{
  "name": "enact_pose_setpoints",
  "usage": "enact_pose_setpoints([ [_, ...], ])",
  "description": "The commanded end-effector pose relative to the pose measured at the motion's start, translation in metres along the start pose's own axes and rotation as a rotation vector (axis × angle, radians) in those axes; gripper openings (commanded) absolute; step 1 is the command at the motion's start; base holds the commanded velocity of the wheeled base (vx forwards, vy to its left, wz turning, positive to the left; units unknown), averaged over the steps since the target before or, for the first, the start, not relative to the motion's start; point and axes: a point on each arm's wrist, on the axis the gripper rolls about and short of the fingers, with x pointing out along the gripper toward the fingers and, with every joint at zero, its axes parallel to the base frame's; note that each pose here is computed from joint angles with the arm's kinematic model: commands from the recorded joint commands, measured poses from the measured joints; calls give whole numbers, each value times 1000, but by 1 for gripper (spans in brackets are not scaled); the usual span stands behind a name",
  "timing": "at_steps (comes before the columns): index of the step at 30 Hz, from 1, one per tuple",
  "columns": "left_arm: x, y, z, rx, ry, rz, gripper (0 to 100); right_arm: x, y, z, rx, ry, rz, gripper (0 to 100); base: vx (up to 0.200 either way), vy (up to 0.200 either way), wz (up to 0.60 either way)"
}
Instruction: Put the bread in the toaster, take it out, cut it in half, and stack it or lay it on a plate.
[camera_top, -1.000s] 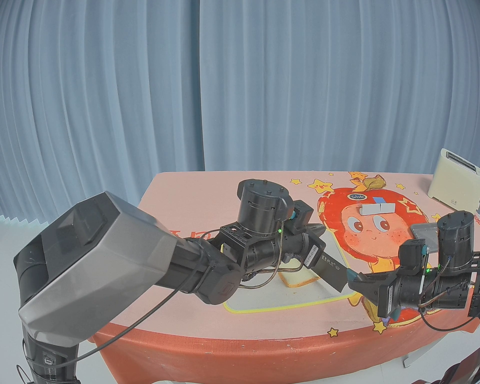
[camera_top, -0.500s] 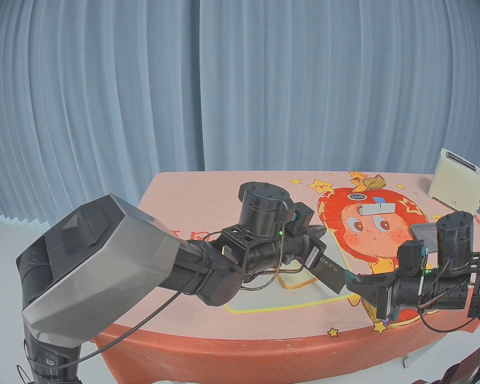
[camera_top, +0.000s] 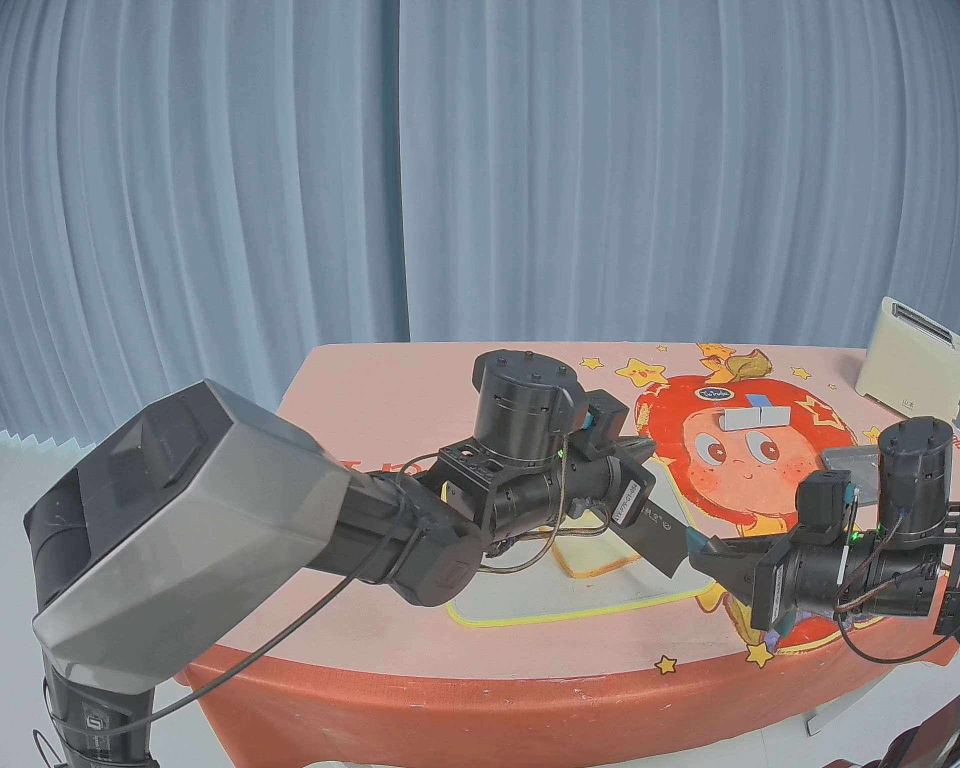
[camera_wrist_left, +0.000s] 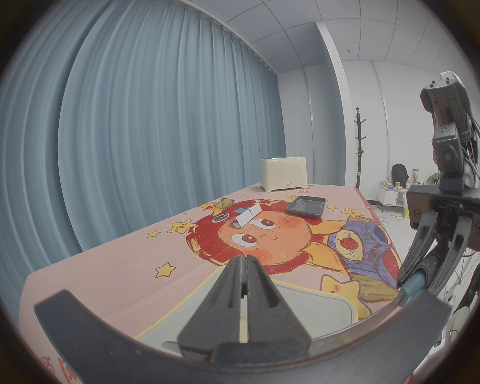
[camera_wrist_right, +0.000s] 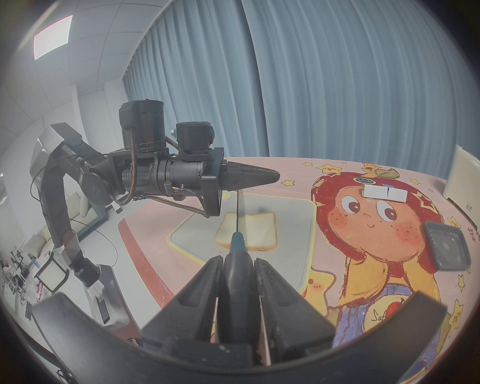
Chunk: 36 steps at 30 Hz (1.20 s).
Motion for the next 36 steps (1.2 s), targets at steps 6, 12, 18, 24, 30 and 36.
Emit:
enact_pose_setpoints([
  [6, 2, -1, -6, 0, 16, -1, 0, 2, 1, -5, -4, 22, 7, 0, 0, 0, 0],
  [12, 7, -1, -17, -5, 43, 22, 0, 5, 0, -7, -5, 35, 5, 0, 0, 0, 0],
  [18, 7, -1, -23, -8, 63, 21, 0, 4, 0, -7, -5, 35, 2, 0, 0, 0, 0],
  [24, 8, -1, -29, -9, 77, 21, 0, 4, 0, -7, -5, 35, 0, 0, 0, 0, 0],
  [30, 7, 0, -15, -8, 37, 24, 0, 4, 0, -7, -5, 31, -1, 0, 0, 0, 0],
  [36, -10, 0, 17, -10, -30, 29, 0, 4, 0, -7, -4, 33, -2, 0, 0, 0, 0],
])
